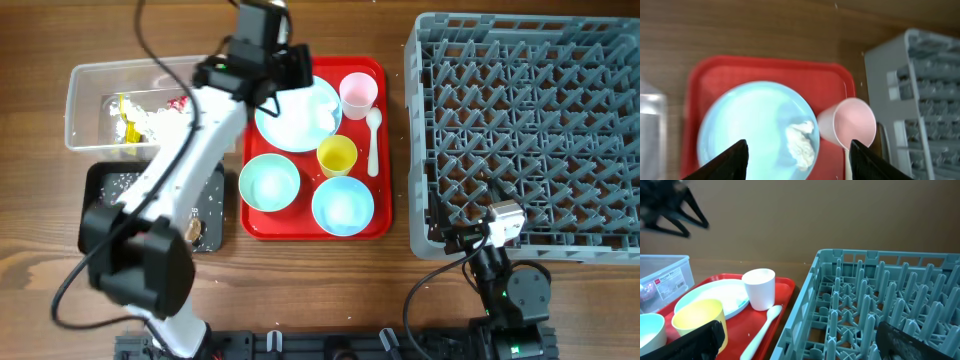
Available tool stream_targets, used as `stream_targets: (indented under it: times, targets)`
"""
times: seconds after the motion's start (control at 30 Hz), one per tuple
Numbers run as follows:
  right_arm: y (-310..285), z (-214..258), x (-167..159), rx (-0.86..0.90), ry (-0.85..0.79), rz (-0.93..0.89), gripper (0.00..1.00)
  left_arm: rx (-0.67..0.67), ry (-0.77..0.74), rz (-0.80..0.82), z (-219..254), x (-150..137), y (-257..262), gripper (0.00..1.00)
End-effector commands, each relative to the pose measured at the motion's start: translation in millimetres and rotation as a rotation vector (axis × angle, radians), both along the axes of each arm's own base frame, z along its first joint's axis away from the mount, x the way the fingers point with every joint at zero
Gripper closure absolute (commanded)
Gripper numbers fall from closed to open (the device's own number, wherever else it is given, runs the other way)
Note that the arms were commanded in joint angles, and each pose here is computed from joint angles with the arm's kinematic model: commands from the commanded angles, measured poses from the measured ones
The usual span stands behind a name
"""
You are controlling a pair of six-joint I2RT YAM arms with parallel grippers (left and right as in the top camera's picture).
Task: Sort waste into correct bins and load items into the dishwasher rack
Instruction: 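Reach the left gripper back to the plate and grasp the remaining tissue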
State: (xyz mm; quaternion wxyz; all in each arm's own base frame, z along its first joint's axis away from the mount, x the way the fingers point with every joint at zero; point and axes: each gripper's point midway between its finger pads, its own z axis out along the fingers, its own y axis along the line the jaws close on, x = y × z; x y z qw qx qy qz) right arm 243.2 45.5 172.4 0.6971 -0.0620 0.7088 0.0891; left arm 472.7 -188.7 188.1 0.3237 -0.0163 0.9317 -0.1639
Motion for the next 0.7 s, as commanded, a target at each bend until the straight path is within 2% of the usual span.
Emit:
stream_targets:
  times: [0.0, 0.27, 0.67]
  targets:
    - [-1.5, 0.7, 0.3, -0.012, -0.007, -0.009, 0.0, 0.017, 0.074, -0.023, -42.4, 2.6, -14.4, 0.36]
    - [-1.5, 0.7, 0.3, -0.012, -0.007, -0.009, 0.0, 0.022, 0.198, -0.071, -116.5, 2.4, -34.5, 0.36]
    - [-1.5, 0.7, 0.3, -0.012, -0.007, -0.009, 0.0, 0.037, 0.266, -0.087, -155.1, -8.6, -52.6, 0.36]
